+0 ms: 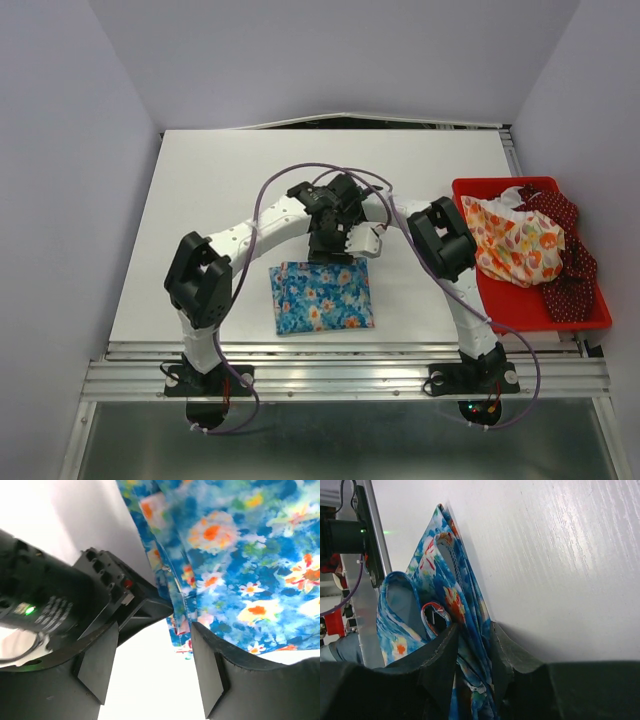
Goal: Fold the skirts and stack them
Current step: Neatly place the folded skirt to the corner
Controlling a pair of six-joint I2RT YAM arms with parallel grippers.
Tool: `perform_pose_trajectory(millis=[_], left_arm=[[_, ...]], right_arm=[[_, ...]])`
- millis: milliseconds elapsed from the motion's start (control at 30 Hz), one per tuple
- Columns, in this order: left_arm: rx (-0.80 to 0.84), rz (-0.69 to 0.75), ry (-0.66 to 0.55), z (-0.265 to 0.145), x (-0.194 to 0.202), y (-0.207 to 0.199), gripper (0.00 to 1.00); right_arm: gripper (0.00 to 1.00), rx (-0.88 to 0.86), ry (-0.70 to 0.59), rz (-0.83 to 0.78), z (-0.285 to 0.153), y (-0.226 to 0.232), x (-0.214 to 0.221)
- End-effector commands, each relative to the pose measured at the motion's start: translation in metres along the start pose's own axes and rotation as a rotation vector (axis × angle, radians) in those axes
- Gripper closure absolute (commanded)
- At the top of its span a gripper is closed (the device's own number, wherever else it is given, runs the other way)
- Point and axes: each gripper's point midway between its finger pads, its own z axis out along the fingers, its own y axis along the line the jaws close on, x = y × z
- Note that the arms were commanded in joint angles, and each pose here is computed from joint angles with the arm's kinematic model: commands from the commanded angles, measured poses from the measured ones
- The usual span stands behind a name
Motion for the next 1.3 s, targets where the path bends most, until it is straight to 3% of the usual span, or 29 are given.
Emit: perform_pose_trajectory(millis=[0, 167, 300, 500, 633, 700, 800, 900, 933, 1033, 1267], left_arm=[[-0.18, -0.073, -0.147, -0.062, -0.034, 0.027, 0.29], [-0.22, -0.269, -0.284, -0.086, -0.041, 0.01, 0.34], [-0.173, -0.458, -0.34, -0.051, -0.023, -0.02, 0.35], [-0.067, -0.527, -0.384, -0.021, -0.016, -0.058, 0.4], [-0.077, -0.621, -0.317, -0.003, -0.008, -0.056, 0.44], [-0.096, -0.761, -0.287, 0.003, -0.009, -0.054, 0.43], [-0.154, -0.866, -0.276, 0.011, -0.012, -0.055, 0.39], [-0.178, -0.915, -0.346, 0.005, -0.026, -0.055, 0.3], [-0.155, -0.991, -0.341, 0.012, -0.029, -0.059, 0.3], [-0.144, -1.044, -0.252, 0.04, -0.021, -0.066, 0.32], [-0.076, -1.109, -0.023, 0.1, 0.006, -0.079, 0.34]], right_arm=[[0.62, 0.05, 0.049, 0.016, 0.006, -0.006, 0.015], [0.62, 0.064, 0.048, 0.018, 0.007, -0.01, 0.012], [0.62, 0.08, 0.048, 0.027, 0.007, -0.013, 0.01], [0.57, 0.139, -0.008, 0.014, -0.005, -0.006, -0.021], [0.5, 0.206, -0.135, 0.041, -0.036, 0.0, -0.074], [0.43, 0.255, -0.189, 0.065, -0.055, -0.005, -0.09], [0.35, 0.333, -0.289, 0.13, -0.09, -0.017, -0.113], [0.28, 0.402, -0.384, 0.202, -0.133, -0.03, -0.125], [0.27, 0.423, -0.409, 0.216, -0.144, -0.035, -0.127], [0.24, 0.515, -0.49, 0.252, -0.191, -0.047, -0.127], [0.18, 0.614, -0.573, 0.23, -0.257, -0.038, -0.111]])
